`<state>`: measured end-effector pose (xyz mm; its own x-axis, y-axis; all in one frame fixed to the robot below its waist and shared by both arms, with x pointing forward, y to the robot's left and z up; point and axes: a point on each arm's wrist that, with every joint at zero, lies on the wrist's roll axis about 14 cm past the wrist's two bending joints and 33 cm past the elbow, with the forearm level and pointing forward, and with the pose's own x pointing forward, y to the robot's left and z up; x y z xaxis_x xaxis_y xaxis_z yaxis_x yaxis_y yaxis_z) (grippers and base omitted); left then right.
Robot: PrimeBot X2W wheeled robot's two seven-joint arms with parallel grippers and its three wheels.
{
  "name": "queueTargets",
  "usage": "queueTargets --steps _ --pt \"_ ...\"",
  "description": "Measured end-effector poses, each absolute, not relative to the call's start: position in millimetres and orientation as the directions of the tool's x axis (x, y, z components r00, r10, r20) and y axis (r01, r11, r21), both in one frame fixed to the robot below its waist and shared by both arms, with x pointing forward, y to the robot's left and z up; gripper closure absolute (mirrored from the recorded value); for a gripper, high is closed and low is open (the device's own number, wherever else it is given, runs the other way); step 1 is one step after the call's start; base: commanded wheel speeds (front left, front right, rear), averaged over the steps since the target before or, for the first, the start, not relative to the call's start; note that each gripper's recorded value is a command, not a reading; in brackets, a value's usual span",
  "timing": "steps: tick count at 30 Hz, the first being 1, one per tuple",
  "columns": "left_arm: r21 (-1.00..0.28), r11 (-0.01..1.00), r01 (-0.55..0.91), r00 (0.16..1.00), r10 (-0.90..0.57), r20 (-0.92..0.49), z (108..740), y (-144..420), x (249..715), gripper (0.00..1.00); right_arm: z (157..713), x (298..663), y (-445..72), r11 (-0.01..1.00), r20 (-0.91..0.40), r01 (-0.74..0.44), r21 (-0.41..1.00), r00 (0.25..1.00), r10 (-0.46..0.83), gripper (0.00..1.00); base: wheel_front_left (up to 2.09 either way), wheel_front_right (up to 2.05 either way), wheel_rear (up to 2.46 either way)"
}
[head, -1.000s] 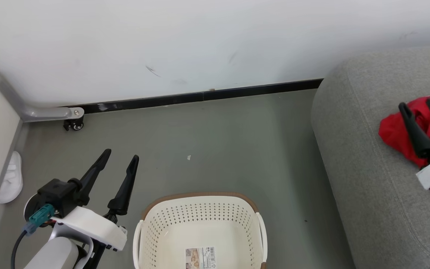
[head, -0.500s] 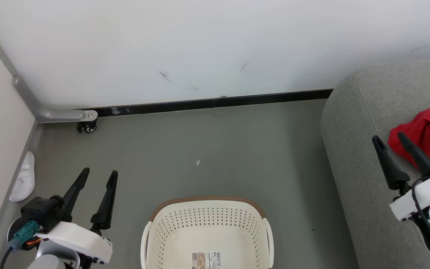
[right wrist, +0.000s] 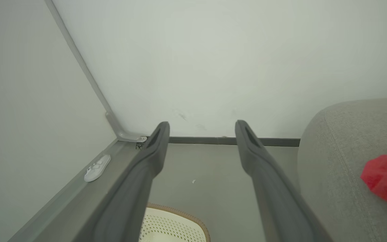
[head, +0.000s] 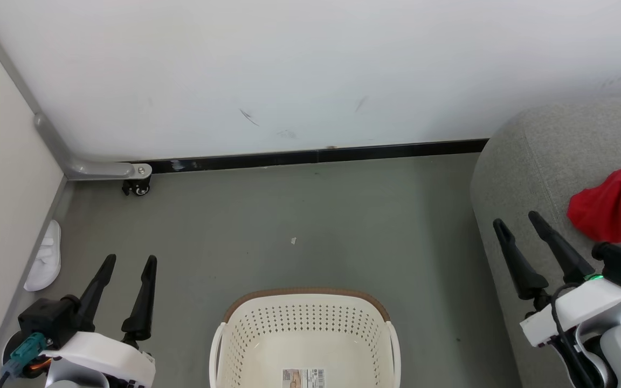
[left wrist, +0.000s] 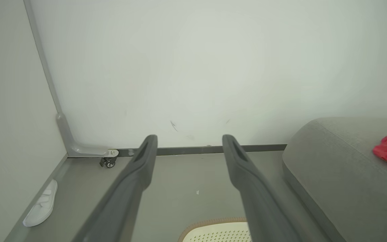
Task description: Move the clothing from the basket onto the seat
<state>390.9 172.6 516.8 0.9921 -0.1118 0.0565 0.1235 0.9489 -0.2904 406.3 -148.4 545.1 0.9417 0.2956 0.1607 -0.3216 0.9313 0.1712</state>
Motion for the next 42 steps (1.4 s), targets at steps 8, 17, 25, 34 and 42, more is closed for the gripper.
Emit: queueTargets --steps 8,17,25,34,42 --pt "-0.302 0.950 0.075 0.996 -0.060 0.059 516.7 182.3 386.8 0.00 540.7 395.0 -132.0 0.924 0.160 -0.348 0.160 0.933 0.324 0.00 0.00 0.00 0.00" --pt "-0.315 0.949 0.022 0.999 -0.008 0.047 511.6 194.5 382.0 0.00 541.6 386.8 -127.5 0.925 0.170 -0.345 0.160 0.933 0.318 0.00 0.00 0.00 0.00" --pt "-0.298 0.955 0.013 0.998 0.007 0.067 517.0 196.1 383.1 0.00 542.9 383.3 -124.6 0.926 0.177 -0.347 0.151 0.931 0.320 0.00 0.00 0.00 0.00" --pt "-0.309 0.951 -0.011 0.999 0.023 0.037 506.5 199.4 378.2 0.00 545.6 383.4 -120.7 0.923 0.187 -0.353 0.153 0.928 0.323 0.00 0.00 0.00 0.00" --pt "-0.305 0.952 -0.004 0.999 0.017 0.041 506.5 196.8 378.3 0.00 545.7 383.1 -118.9 0.923 0.188 -0.355 0.151 0.926 0.326 0.00 0.00 0.00 0.00"
